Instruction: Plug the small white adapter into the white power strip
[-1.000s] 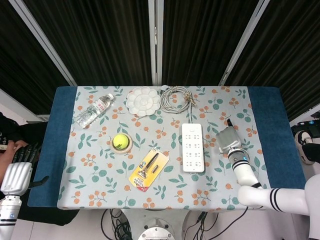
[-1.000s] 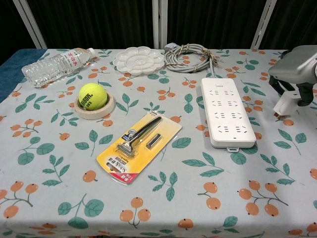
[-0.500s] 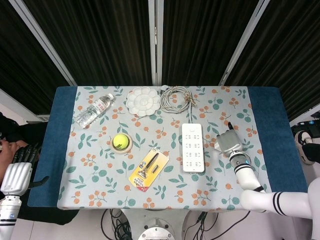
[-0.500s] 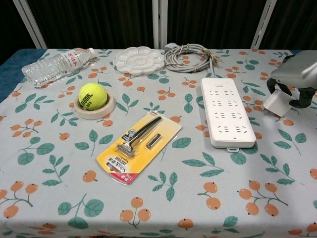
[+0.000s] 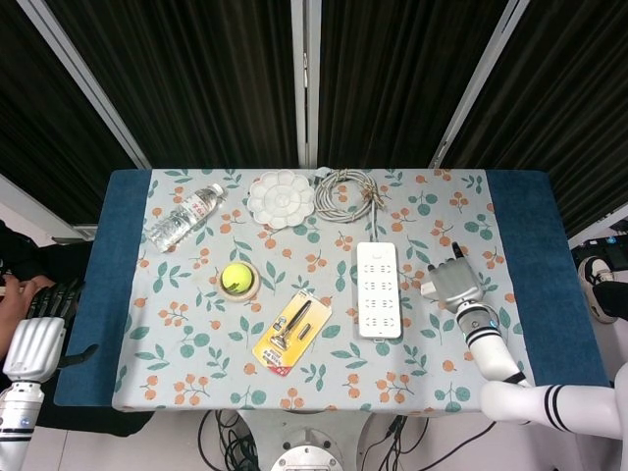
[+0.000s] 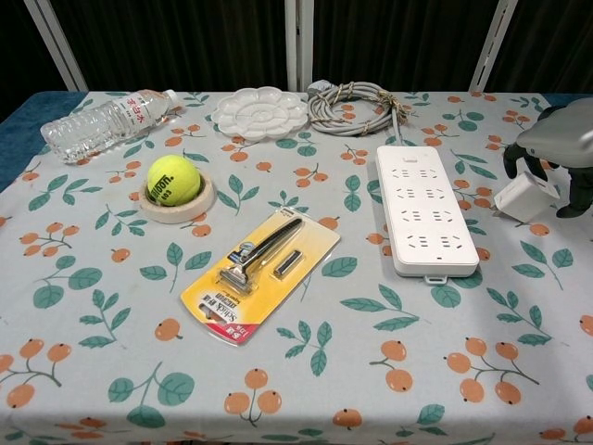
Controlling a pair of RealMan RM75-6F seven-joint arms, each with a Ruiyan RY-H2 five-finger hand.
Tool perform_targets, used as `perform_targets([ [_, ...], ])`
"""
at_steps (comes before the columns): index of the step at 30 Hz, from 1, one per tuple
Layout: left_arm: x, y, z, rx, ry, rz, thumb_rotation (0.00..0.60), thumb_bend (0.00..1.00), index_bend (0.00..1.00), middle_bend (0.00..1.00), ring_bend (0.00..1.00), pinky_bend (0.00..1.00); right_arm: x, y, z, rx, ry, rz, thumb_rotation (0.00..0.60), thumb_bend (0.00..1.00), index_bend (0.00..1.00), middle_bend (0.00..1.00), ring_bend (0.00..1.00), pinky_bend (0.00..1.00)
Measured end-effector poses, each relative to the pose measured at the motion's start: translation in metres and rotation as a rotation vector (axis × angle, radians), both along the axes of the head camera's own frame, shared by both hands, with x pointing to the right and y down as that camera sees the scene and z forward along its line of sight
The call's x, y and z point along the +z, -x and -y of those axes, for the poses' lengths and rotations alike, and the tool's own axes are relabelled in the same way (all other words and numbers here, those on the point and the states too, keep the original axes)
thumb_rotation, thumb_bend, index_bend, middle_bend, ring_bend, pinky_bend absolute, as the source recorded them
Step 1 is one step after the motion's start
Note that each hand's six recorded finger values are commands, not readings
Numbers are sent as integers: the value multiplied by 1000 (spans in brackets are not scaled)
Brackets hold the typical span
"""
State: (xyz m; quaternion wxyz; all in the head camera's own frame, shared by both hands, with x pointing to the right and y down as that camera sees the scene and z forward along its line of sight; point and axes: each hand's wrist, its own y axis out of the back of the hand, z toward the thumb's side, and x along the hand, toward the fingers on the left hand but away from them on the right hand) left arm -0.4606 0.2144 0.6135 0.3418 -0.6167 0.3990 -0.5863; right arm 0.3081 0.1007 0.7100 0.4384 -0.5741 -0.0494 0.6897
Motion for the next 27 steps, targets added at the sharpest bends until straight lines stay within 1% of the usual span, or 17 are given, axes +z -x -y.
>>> perform_targets([
  [3, 0, 0, 0, -3, 1, -2, 600, 127, 11, 0, 0, 0, -6, -2, 0, 38, -12, 43, 600, 48, 251, 366, 320, 0],
  [5, 1, 0, -1, -4, 2, -4, 600, 127, 11, 0, 0, 0, -10, -4, -1, 78, -22, 86, 600, 43, 249, 340, 258, 0],
  [7, 1, -1, -1, -2, 1, -7, 600, 127, 11, 0, 0, 0, -16, -8, -2, 140, -36, 153, 600, 44, 248, 307, 174, 0],
  [9, 1, -3, 0, 1, 1, -8, 600, 127, 11, 0, 0, 0, -21, -14, -3, 211, -52, 232, 600, 44, 248, 281, 137, 0],
  [14, -1, -5, 0, 7, -7, -8, 600, 127, 11, 0, 0, 0, -29, -31, -6, 385, -89, 439, 600, 44, 253, 268, 130, 0],
  [18, -2, -8, 0, 10, -6, -10, 600, 128, 11, 0, 0, 0, -29, -45, -9, 544, -111, 646, 600, 44, 330, 304, 130, 0],
  [21, -4, -10, 0, 17, -9, -10, 600, 127, 11, 0, 0, 0, -24, -56, -11, 643, -118, 786, 600, 42, 379, 327, 131, 0],
  [24, -5, -10, 0, 17, -12, -8, 600, 127, 11, 0, 0, 0, -15, -69, -12, 698, -118, 876, 600, 43, 401, 345, 130, 0],
  [27, -6, -11, -2, 14, -12, -7, 600, 127, 11, 0, 0, 0, -2, -77, -15, 706, -98, 899, 600, 45, 406, 356, 130, 0],
])
